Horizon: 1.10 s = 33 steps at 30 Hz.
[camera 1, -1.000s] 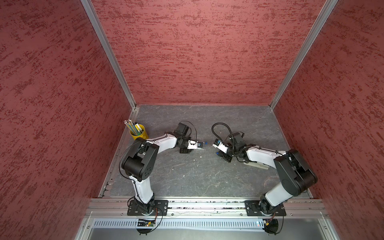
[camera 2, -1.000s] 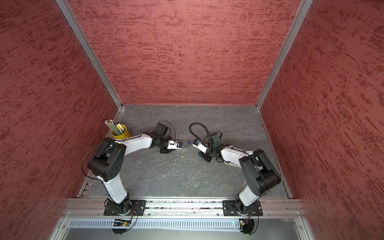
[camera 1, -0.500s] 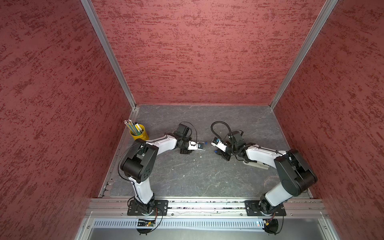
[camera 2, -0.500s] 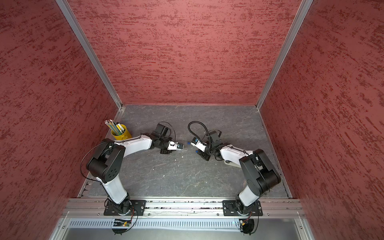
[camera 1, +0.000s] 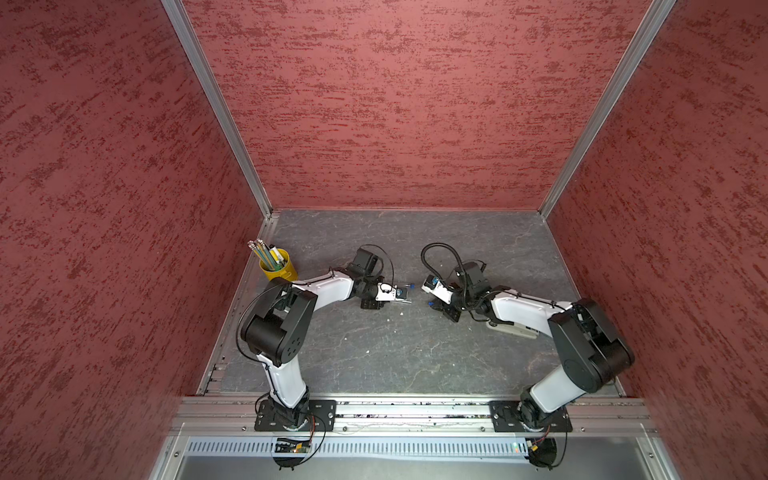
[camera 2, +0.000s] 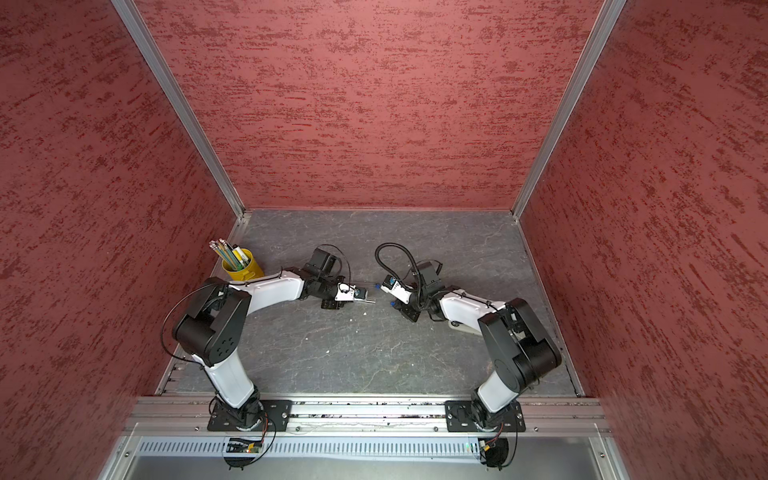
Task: Insert stoppers into test tubes
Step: Pick up the stopper from the center of the board, then insert the stopper into the test tube.
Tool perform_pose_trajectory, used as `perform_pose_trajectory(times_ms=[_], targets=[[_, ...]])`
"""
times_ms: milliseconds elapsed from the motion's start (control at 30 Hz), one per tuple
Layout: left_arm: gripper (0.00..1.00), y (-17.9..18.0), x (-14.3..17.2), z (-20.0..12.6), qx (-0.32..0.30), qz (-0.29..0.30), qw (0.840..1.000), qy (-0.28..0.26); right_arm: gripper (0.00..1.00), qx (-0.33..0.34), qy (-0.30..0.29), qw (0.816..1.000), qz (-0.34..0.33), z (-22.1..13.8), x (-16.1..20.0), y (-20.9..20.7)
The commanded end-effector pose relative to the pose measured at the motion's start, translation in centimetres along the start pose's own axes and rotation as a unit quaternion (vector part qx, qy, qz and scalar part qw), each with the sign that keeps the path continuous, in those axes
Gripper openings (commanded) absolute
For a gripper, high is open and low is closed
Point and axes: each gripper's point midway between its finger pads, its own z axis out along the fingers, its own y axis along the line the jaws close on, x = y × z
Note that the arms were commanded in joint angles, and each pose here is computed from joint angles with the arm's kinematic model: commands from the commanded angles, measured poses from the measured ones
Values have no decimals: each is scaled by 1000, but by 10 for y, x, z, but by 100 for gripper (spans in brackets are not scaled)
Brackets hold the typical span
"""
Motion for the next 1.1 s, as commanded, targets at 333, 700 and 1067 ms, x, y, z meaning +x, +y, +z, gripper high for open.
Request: perform_pose_trajectory(times_ms=[333, 700, 1067], targets=[[17, 6, -25, -26, -39, 16, 998, -42, 18, -13, -35, 999, -37, -4, -30, 0], [18, 2, -40, -42, -60, 25, 996, -69, 18, -27, -70, 996, -40, -17, -46, 10], [18, 3, -48, -48, -69, 38, 994, -80, 18, -34, -81, 995, -52, -25, -55, 19]])
